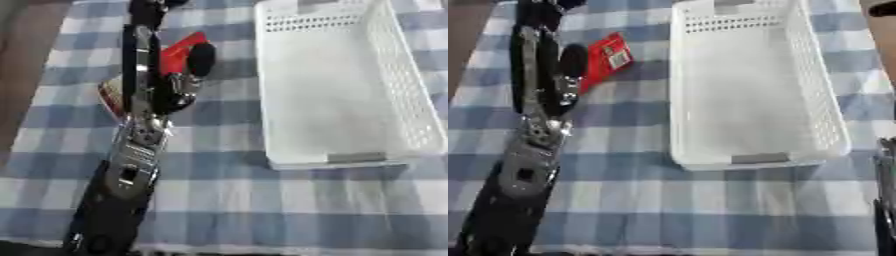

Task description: Pick up objects on the table and place them in the box.

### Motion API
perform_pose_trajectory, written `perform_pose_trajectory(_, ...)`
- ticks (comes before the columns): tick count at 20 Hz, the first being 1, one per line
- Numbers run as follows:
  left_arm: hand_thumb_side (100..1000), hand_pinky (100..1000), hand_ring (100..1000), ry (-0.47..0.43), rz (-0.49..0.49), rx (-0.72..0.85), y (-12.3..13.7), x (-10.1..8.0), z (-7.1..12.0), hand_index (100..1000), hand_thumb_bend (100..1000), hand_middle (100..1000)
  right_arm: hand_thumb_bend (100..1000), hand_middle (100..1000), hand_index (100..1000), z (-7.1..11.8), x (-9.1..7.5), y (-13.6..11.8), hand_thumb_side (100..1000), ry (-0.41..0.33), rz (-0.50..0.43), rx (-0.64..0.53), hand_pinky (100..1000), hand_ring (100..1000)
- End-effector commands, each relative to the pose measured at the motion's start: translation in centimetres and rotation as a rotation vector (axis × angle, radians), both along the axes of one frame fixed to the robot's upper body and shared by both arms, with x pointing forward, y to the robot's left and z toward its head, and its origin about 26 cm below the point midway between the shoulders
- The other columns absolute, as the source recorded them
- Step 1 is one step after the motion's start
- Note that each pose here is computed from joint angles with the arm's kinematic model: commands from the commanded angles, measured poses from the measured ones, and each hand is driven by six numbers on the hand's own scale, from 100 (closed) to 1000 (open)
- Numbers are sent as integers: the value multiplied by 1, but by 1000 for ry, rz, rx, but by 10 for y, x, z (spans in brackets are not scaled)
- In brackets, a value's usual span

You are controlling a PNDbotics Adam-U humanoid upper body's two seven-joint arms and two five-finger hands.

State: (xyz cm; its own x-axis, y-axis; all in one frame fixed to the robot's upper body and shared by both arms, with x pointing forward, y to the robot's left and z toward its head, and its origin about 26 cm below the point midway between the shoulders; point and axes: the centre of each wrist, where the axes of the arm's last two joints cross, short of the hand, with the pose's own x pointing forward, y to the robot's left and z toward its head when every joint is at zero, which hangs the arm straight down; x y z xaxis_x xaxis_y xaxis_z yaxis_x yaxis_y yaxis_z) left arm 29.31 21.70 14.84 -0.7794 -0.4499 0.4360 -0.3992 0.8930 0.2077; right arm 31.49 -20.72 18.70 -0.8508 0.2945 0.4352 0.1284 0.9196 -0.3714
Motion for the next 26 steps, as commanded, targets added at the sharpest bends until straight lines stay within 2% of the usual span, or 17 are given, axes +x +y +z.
perform_pose_trajectory(1, 854, 713, 743, -17, -15, -12, -2, 1, 7, 929, 589, 831, 100, 671, 889, 2, -1, 1, 1000, -11, 4, 0, 611, 752)
perform_pose_trajectory(5, 766, 704, 747, 55, -19, 25, 3, 7, 15, 926, 741, 829, 100, 670, 891, -1, -1, 1, 1000, -1, 0, -3, 611, 752)
perform_pose_trajectory(10, 749, 701, 749, 51, -93, 14, 6, 4, 32, 937, 769, 831, 100, 670, 890, -2, -1, 0, 1000, 4, -1, -3, 611, 752)
perform_pose_trajectory(12, 665, 726, 769, 65, -63, 70, 13, 6, 38, 945, 873, 830, 100, 669, 890, -3, -1, 0, 1000, 7, -2, -2, 610, 751)
perform_pose_trajectory(14, 629, 723, 772, 134, 9, 152, 22, 10, 44, 947, 931, 836, 100, 669, 890, -4, -1, 0, 1000, 12, -4, -2, 610, 751)
perform_pose_trajectory(15, 594, 722, 781, 189, 48, 204, 27, 12, 46, 951, 995, 845, 100, 669, 890, -5, -2, 0, 1000, 15, -5, -3, 610, 751)
perform_pose_trajectory(19, 519, 722, 799, 386, 120, 378, 42, 16, 60, 966, 1000, 870, 100, 668, 888, -6, -2, 0, 1000, 20, -2, -7, 609, 749)
perform_pose_trajectory(26, 495, 728, 812, 573, 140, 578, 62, 20, 77, 971, 1000, 888, 100, 668, 890, -7, -2, 0, 1000, 27, -2, -12, 610, 747)
